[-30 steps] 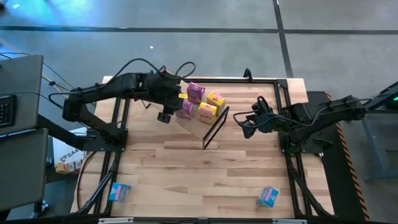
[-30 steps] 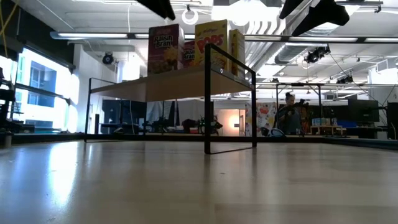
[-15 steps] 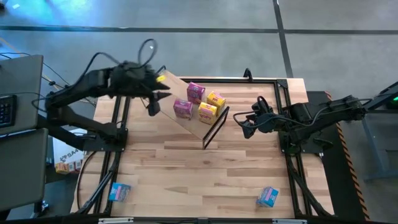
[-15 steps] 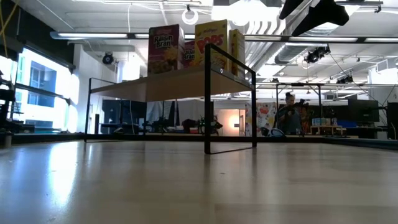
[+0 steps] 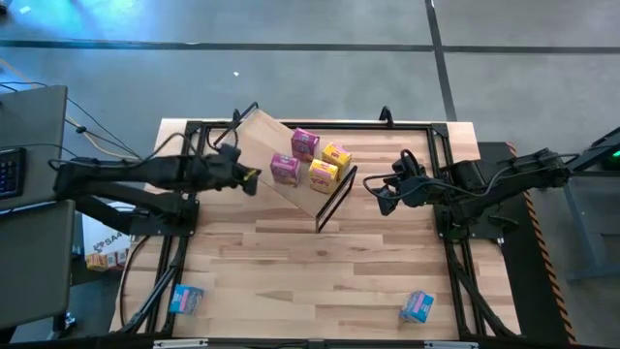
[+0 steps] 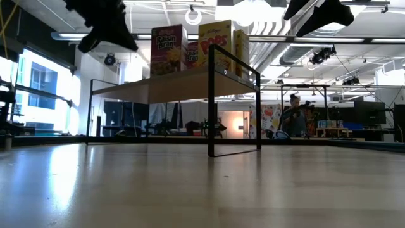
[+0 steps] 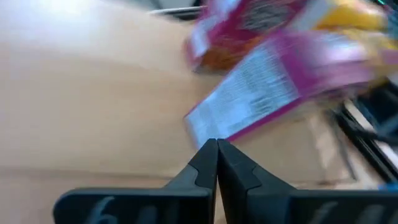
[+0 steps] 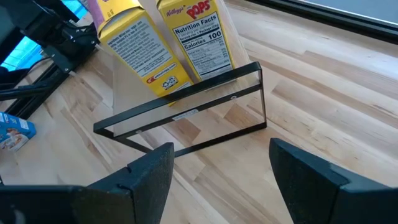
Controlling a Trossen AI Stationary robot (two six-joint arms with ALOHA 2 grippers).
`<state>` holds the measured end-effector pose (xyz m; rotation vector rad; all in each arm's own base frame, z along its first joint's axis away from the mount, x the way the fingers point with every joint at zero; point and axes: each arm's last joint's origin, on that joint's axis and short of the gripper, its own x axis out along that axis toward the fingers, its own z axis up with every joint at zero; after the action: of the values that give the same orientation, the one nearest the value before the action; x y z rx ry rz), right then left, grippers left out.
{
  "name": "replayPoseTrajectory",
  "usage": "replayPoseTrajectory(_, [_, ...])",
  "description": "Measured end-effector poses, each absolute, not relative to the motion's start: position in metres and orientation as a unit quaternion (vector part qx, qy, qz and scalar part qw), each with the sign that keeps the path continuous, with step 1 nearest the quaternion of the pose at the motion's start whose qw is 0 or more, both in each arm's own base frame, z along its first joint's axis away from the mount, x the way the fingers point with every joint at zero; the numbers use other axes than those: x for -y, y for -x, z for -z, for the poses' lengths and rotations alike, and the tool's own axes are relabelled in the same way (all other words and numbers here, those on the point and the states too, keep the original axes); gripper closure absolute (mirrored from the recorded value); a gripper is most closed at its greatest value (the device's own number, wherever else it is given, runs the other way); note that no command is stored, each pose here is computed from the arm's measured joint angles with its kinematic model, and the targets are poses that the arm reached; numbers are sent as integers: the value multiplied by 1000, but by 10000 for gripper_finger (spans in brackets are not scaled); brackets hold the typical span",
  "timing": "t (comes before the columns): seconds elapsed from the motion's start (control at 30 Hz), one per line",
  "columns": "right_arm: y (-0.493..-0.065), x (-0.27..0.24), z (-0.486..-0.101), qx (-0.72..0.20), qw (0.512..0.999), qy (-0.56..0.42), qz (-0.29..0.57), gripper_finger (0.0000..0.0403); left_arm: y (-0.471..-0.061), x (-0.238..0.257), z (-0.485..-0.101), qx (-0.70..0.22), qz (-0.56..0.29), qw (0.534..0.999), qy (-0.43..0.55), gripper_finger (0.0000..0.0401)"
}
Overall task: Stack cereal on shelf
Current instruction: Put the purple cereal box on the shelf aligned with the other purple cereal box
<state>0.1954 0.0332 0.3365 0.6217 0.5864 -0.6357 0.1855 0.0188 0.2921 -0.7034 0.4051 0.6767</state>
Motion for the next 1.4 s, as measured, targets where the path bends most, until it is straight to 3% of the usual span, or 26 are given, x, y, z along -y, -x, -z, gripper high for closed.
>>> replayPoseTrajectory(0.4, [-194,-31,-336,-274,865,-269,321,146,-212,-14,-271,-148,-312,846,406,401])
replayPoseTrajectory(1.0, [-193,-31,-335,-279,864,-266,323,146,-235,-26,-263,-136,-304,861,385,401])
replayPoseTrajectory(1.17, [-193,-31,-335,-278,864,-267,324,146,-233,-36,-264,-146,-300,869,366,401])
replayPoseTrajectory(1.4, [-193,-31,-336,-278,864,-267,324,146,-198,-35,-276,-173,-304,856,381,401])
